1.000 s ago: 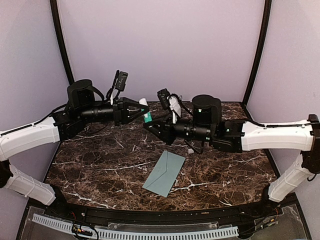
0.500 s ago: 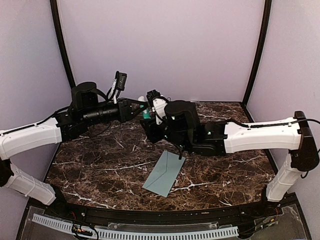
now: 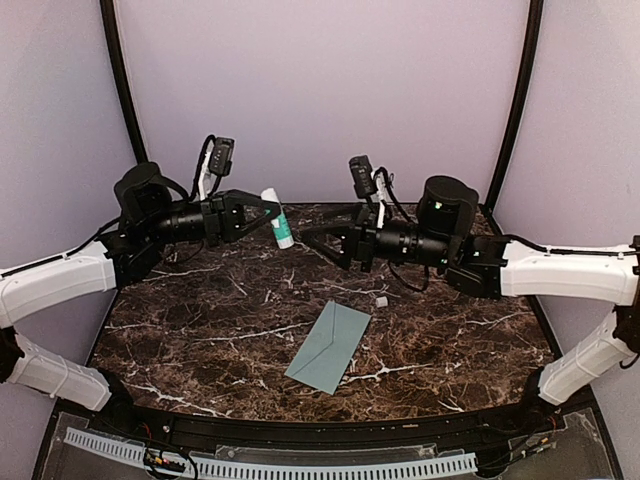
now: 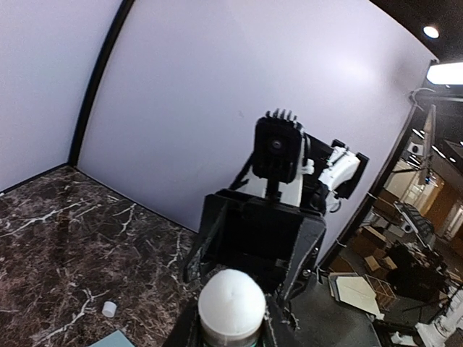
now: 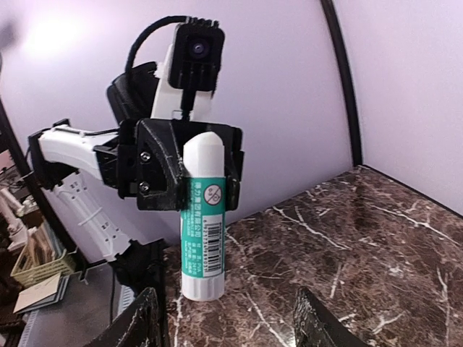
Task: Place the letter into the envelope and seal it
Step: Screw the solid glue.
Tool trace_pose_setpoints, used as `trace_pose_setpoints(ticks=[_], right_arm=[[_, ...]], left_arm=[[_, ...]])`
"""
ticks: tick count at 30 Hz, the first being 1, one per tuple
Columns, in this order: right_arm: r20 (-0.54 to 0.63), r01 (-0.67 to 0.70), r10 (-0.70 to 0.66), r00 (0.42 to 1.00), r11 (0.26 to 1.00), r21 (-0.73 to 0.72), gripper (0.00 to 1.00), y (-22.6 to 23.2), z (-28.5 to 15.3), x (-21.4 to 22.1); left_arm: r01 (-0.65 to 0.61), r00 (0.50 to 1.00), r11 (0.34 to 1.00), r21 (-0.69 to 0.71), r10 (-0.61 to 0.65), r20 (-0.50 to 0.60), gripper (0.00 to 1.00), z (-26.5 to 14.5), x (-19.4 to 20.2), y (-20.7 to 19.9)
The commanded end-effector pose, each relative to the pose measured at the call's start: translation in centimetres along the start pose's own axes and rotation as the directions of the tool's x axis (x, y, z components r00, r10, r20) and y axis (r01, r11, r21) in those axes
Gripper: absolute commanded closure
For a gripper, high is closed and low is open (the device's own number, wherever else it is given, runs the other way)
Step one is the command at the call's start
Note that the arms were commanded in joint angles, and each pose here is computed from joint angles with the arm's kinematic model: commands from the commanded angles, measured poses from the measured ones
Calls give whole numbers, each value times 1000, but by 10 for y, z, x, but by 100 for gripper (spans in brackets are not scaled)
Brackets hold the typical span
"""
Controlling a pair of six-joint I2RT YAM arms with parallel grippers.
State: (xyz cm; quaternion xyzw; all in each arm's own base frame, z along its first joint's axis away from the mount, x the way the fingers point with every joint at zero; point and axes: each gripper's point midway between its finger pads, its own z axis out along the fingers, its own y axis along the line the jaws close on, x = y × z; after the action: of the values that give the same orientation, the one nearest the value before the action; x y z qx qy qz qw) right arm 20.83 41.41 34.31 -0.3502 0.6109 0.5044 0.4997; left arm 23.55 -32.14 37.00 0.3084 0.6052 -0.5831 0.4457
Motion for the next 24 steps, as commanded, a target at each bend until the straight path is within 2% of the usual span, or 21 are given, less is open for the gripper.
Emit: trace_pose_setpoints(ticks=[1,6,14,20,24], right_arm=[[-5,-25,25,1000,954,-300,41,45,1,-4],[-50,-59,42,998,902,-427,43,61,10,0],[-73,-84,55,996,870,-486,50,70,16,0],[-81,-84,48,996,852,-518,52,78,21,0],[-88,-89,49,995,839,-537,61,82,23,0]], left_arm=[[-61,997,960,272,70,-25,100,-9,0,-53],[-63,995,941,334,83,-47,100,-11,3,-63],[-57,995,934,352,81,-55,100,-11,5,-64],[-53,996,937,346,74,-47,100,-10,5,-63],[-54,996,937,345,74,-46,100,-10,6,-63]])
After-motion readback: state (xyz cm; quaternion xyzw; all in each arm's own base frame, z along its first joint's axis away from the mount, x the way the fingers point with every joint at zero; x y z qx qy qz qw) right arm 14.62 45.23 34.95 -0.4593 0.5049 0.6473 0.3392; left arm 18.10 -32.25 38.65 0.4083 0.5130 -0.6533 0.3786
